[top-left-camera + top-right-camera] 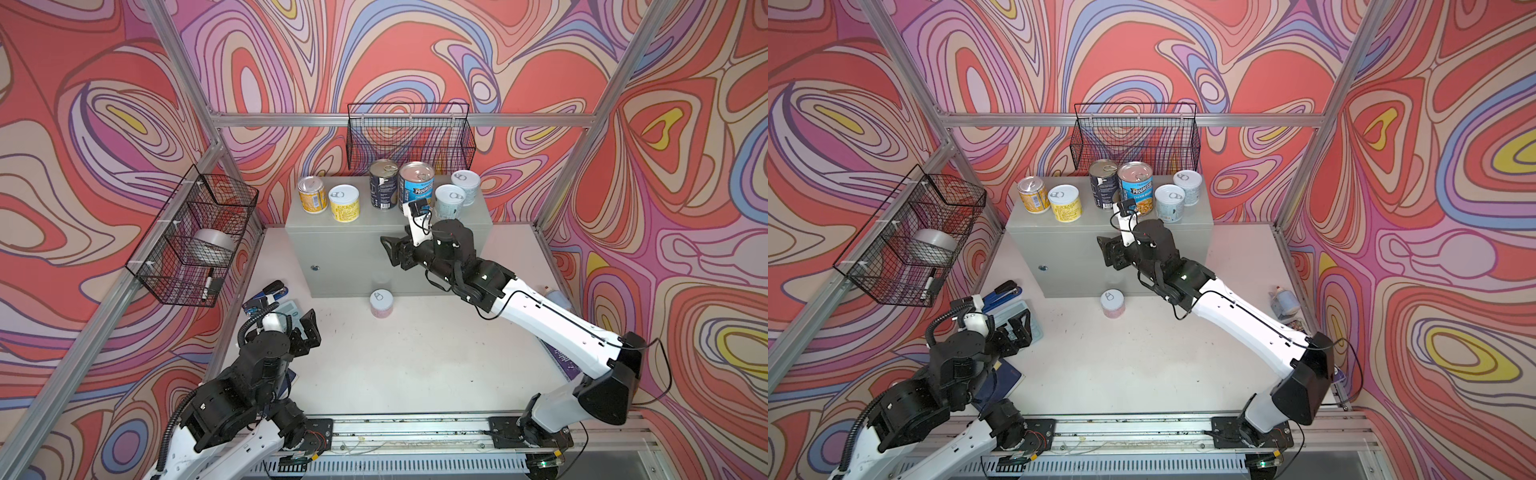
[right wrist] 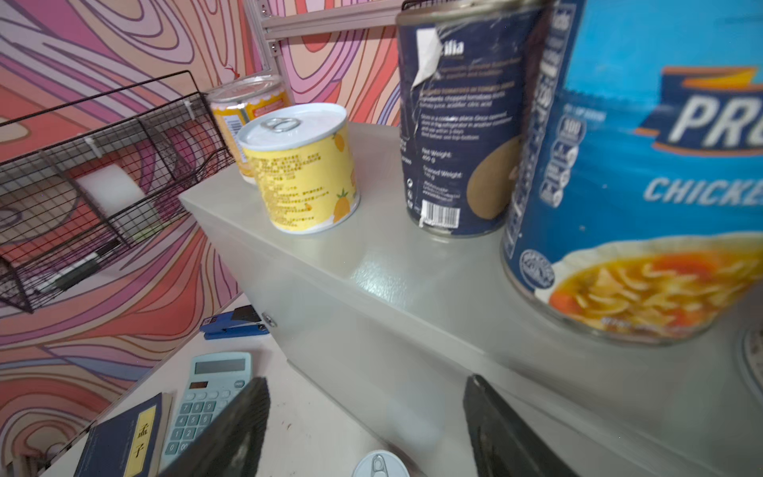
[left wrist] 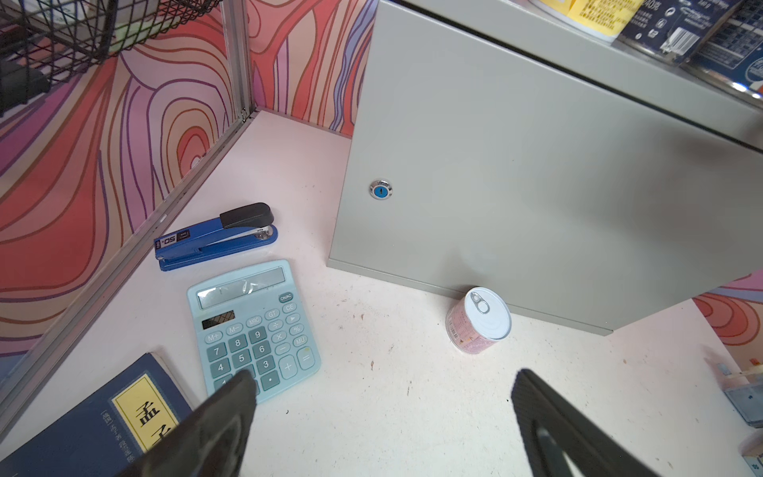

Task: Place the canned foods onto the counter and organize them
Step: 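Move the right gripper down over the pink white-lidded can on the table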

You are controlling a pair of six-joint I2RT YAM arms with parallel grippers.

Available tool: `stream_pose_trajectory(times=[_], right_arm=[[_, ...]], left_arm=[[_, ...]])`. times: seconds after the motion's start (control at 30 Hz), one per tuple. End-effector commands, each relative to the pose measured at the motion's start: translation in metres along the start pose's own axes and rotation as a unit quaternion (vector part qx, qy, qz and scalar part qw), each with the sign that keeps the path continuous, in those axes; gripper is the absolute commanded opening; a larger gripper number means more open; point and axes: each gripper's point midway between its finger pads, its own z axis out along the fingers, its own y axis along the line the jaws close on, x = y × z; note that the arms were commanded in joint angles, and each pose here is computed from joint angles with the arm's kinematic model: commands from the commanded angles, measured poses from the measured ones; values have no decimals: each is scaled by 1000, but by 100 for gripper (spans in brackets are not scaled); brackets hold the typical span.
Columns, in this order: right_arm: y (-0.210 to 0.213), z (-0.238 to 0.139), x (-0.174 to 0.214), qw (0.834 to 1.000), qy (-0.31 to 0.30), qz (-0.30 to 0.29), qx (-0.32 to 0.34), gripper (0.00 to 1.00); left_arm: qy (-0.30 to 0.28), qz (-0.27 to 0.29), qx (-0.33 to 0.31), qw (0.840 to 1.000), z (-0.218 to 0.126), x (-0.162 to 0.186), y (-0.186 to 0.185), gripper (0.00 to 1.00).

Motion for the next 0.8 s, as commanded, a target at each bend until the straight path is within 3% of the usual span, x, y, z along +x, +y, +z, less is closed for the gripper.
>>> stream_pose_trajectory(times=[0.0,0.17,0.3,0.5,0.57,0.77], right_arm=[[14,-12,19,999,17,-14,-36,78],[26,-25,68,996,57,-23,-68,80],[26,-26,112,994,91,-20,-54,80],[19,-18,165,992,92,68,-51,80],[18,-15,172,992,65,92,-53,81],[5,-1,217,995,36,87,-31,83]], left_arm=[[6,6,-1,1000,4,4,-2,100],[11,2,4,1000,5,3,-6,100],[13,0,5,1000,5,4,-7,100],[14,-3,8,1000,4,3,-8,100],[16,-5,8,1000,3,3,-7,100],[20,-4,7,1000,2,5,-6,100]])
